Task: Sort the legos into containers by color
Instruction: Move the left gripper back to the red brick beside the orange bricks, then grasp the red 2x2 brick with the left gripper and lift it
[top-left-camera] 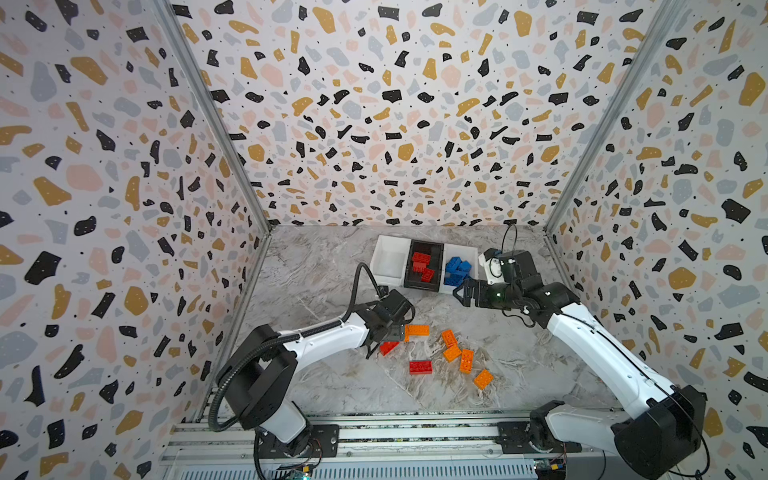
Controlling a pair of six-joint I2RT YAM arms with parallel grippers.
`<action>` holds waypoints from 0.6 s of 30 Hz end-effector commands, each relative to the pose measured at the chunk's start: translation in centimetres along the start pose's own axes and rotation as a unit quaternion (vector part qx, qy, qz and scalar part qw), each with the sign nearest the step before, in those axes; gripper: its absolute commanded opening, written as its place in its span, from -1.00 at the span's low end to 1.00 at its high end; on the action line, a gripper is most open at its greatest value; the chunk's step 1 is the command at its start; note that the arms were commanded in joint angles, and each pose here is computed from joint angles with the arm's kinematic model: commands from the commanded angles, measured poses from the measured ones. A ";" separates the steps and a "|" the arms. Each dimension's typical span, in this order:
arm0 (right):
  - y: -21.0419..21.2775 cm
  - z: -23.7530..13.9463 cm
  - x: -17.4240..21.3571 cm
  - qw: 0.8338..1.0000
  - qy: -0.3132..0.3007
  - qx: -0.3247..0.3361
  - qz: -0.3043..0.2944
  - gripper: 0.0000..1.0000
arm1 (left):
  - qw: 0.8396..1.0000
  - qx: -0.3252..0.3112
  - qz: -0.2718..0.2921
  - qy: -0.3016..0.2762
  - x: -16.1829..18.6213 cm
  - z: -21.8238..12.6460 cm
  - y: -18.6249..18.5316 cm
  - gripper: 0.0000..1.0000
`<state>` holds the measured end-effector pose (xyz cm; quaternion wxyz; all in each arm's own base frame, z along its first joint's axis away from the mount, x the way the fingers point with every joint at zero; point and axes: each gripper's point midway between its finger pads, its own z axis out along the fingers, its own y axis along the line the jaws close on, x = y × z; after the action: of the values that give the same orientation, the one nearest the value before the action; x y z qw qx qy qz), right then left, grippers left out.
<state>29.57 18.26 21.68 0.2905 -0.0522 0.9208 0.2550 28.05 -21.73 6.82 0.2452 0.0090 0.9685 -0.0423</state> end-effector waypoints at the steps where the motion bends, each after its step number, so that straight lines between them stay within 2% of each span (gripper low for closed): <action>1: 0.3 -1.2 -0.5 1.000 -0.018 0.003 0.001 0.98 | 0.999 -0.002 -0.020 -0.037 -1.7 0.2 -0.3 0.63; 11: -0.7 -3.5 0.1 0.998 -0.042 0.031 0.020 0.98 | 0.999 -0.026 0.025 -0.017 -2.3 3.3 -1.7 0.66; 14: -1.0 -4.0 0.4 0.998 -0.045 0.037 0.025 0.98 | 0.999 -0.032 0.025 -0.015 -2.6 4.0 -1.7 0.57; 18: -1.1 -4.3 0.5 0.998 -0.046 0.042 0.027 0.98 | 0.999 -0.030 0.019 -0.012 -2.8 4.5 -1.3 0.33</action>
<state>27.80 15.81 24.10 0.3318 -0.0140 0.9128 0.2379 31.40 -23.30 3.54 0.2434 0.0234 0.9697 -0.0027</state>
